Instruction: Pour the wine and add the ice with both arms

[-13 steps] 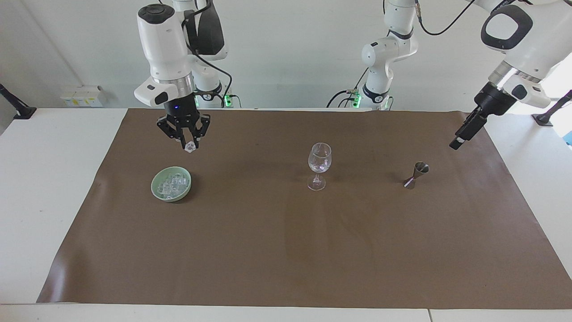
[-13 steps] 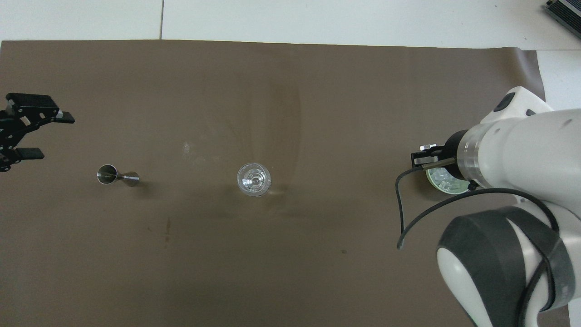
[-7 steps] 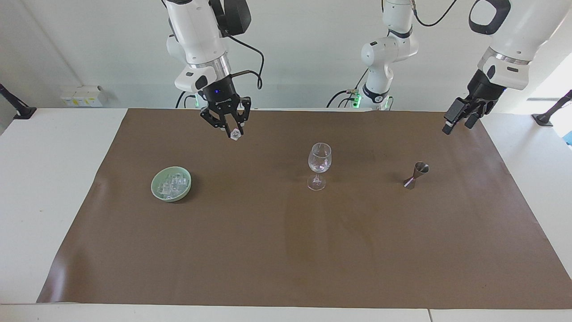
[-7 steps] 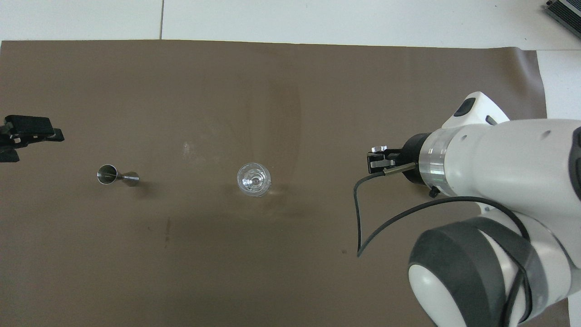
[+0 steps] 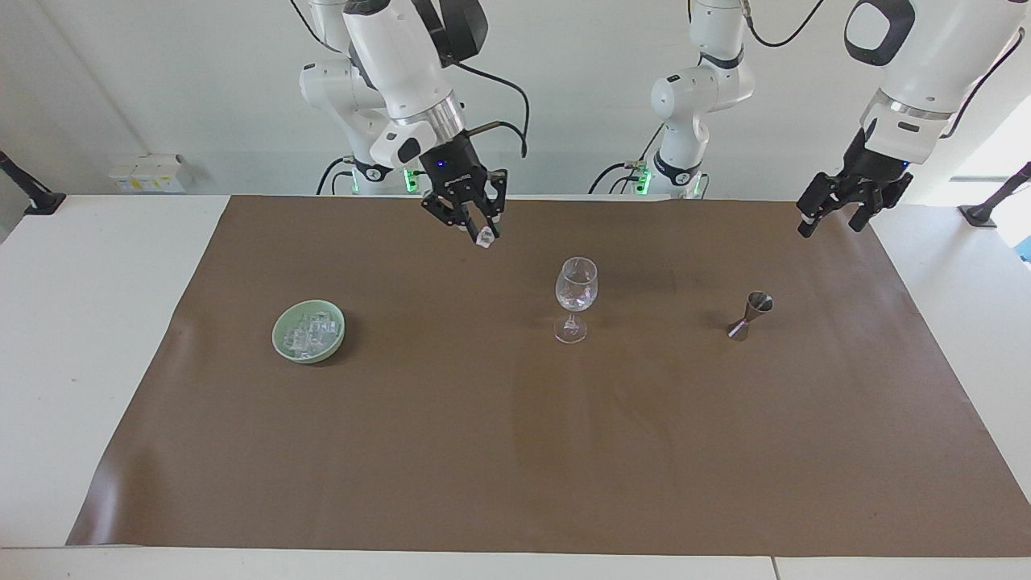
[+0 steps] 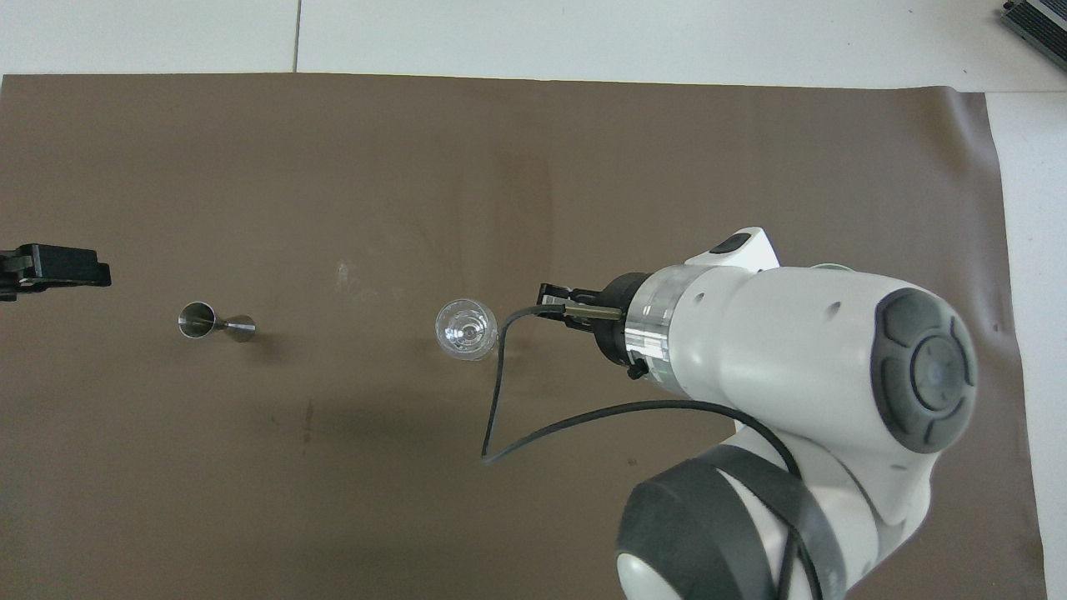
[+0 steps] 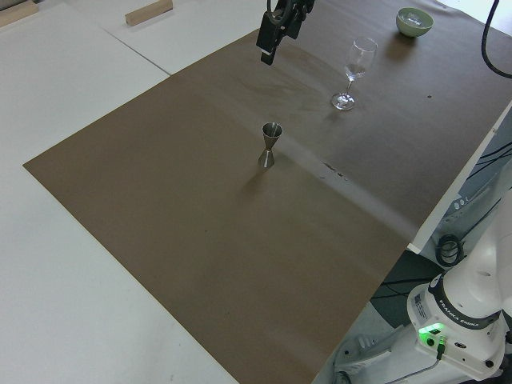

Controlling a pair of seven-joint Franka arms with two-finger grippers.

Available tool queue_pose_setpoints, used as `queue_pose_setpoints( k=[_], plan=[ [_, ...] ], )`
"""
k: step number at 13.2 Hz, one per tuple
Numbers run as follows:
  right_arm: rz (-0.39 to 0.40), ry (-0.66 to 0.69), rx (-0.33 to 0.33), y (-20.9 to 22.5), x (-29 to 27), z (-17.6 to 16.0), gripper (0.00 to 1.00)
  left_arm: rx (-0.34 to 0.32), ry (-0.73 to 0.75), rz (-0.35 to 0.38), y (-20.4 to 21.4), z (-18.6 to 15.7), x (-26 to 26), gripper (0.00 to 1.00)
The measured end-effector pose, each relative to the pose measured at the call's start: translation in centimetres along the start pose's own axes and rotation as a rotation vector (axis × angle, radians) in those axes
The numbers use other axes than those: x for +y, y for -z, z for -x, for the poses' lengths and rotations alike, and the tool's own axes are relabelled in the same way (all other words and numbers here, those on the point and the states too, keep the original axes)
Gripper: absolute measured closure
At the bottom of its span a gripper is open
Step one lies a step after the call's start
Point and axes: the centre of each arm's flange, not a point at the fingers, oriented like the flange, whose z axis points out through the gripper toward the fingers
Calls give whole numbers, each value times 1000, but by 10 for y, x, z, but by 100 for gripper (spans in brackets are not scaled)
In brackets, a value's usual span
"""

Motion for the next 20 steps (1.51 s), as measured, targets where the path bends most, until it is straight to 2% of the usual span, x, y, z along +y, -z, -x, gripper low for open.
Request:
queue_pose_setpoints(
  k=[3,5,11,15,20],
  plan=[
    [-68,-117,-1,-21,-20,11,68,-20,-24,1,-1,3,10,0],
    [-77,-146,-16,-38,-29,20,68,-31,-44,5,2,5,19,0],
    [-86,-121,-36,-74,-43,36,68,-59,-69,21,20,1,28,0],
    [-73,-111,-41,-84,-43,37,68,-100,-94,-49,12,-8,27,0],
    [-81,-109,-23,-84,-42,34,68,-96,-149,-55,22,-15,32,0]
  ],
)
